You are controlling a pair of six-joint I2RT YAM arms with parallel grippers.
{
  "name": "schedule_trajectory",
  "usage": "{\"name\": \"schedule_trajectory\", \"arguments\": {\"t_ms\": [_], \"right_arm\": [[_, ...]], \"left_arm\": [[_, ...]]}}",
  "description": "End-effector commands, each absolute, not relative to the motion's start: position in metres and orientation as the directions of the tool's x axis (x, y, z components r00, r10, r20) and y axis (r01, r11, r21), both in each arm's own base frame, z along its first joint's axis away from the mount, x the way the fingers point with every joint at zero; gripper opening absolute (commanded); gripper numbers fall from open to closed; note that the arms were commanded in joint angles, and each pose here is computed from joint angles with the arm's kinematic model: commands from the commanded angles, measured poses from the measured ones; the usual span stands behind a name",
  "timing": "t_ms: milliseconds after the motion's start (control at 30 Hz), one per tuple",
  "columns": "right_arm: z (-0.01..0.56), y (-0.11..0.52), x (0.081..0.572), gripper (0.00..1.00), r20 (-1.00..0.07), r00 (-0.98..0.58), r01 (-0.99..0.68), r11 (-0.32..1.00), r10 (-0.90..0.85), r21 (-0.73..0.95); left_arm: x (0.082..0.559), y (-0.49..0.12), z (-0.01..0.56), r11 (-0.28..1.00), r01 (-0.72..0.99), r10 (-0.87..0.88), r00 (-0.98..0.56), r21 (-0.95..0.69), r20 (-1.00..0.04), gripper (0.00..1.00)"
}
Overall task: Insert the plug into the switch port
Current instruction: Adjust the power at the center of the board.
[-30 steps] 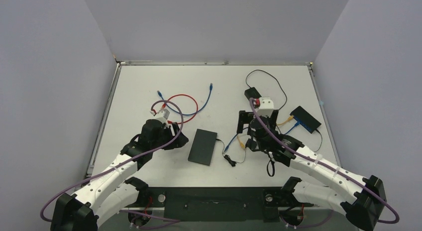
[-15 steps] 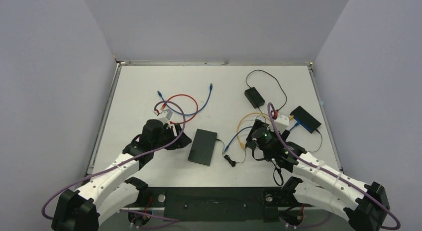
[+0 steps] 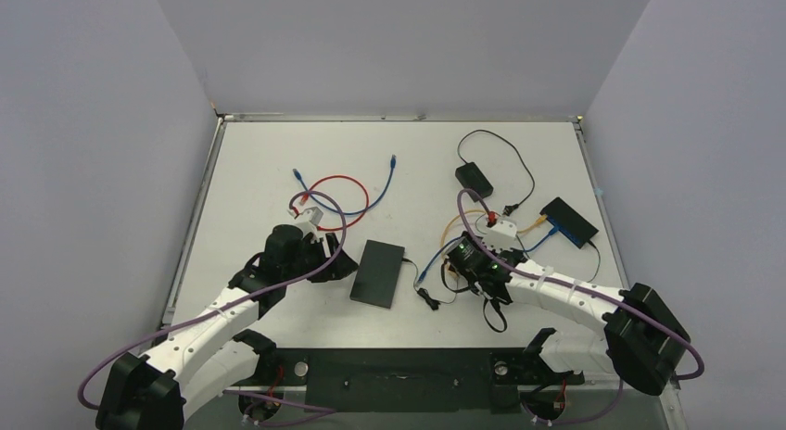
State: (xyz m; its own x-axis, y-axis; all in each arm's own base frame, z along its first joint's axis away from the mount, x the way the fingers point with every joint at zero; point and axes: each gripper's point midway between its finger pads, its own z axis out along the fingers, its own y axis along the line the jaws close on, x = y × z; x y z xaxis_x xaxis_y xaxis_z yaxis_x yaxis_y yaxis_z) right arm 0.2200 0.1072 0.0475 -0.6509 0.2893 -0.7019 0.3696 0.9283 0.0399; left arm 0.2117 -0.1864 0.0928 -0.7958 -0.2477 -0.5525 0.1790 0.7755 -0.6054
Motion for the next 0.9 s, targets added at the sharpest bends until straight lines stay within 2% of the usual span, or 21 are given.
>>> {"name": "schedule_trajectory", "arguments": {"t_ms": [0, 467, 867], "right_arm": [[0.061, 0.127, 0.241, 0.89, -0.720, -0.598, 0.392, 0.912, 0.353, 0.122], [0.054, 0.142, 0.253, 0.86, -0.709, -0.606, 0.394, 0.911, 0.360, 0.125], [0.045, 0.143, 0.254, 0.78, -0.704, -0.607, 0.409, 0.905, 0.367, 0.119]], "left_arm": [[0.217, -0.192, 0.108, 0.747, 0.234, -0.254, -0.765, -0.622, -0.592, 0.61], [0.216, -0.192, 0.107, 0.745, 0.239, -0.249, -0.767, -0.622, -0.592, 0.61], [0.215, -0.193, 0.104, 0.745, 0.241, -0.241, -0.772, -0.622, -0.588, 0.61]]}}
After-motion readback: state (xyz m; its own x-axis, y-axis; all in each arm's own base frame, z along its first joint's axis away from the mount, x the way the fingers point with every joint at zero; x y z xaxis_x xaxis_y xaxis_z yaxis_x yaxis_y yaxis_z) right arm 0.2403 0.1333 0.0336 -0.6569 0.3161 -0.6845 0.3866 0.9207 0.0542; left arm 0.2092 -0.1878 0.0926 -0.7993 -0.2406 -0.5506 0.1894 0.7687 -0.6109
